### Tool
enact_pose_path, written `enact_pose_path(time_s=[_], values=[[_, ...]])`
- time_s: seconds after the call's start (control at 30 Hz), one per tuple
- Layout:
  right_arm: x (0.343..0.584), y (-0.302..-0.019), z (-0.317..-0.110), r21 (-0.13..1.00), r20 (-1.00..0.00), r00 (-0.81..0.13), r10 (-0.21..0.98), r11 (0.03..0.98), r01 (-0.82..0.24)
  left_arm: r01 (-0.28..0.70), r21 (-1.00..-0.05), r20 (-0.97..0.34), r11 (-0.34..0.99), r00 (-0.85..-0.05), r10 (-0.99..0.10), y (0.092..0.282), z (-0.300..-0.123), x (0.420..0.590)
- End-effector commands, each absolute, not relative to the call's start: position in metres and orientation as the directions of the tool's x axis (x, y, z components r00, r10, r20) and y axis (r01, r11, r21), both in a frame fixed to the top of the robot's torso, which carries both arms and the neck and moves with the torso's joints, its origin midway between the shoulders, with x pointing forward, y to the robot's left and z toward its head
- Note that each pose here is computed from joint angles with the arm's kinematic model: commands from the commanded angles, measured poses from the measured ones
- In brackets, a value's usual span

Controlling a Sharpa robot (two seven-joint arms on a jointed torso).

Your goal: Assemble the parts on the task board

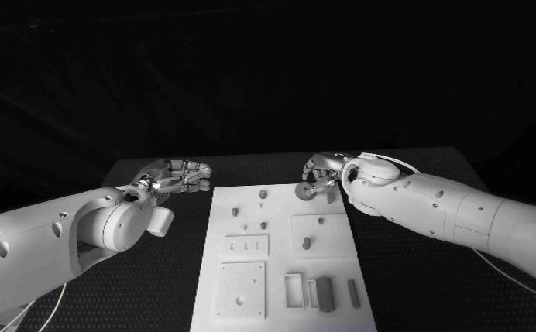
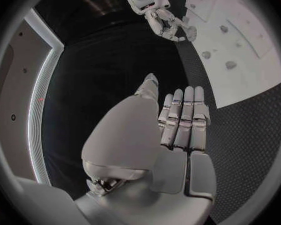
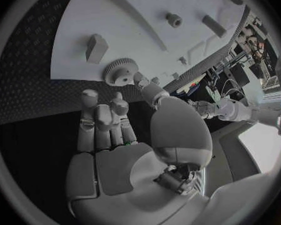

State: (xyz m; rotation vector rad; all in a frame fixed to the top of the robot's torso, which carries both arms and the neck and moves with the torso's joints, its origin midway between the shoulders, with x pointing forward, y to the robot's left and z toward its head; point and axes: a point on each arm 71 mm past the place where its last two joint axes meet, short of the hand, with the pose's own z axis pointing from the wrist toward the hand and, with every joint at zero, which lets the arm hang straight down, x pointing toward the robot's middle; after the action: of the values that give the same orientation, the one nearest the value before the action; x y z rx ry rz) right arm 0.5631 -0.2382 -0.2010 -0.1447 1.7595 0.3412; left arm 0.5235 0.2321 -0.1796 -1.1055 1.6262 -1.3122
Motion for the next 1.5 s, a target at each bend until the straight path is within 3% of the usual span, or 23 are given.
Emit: enact_pose_path(time_s=[0.03,1.03,1.5], values=[[0.563,-0.237,-0.203,0.134,-0.971,-0.231,0.065,0.945,-0.297,-0.152,-0.984,-0.036,0.095,-0.356,-0.934,0.229,-0.178,0.523],[0.563,-0.239,-0.224,0.098,-0.968,-0.25,0.024,0.953,-0.287,-0.153,-0.984,-0.037,0.096,-0.354,-0.934,0.23,-0.179,0.524],[0.56,-0.239,-0.232,0.03,-0.966,-0.255,-0.05,0.953,-0.301,-0.153,-0.983,-0.037,0.097,-0.354,-0.935,0.231,-0.179,0.524]])
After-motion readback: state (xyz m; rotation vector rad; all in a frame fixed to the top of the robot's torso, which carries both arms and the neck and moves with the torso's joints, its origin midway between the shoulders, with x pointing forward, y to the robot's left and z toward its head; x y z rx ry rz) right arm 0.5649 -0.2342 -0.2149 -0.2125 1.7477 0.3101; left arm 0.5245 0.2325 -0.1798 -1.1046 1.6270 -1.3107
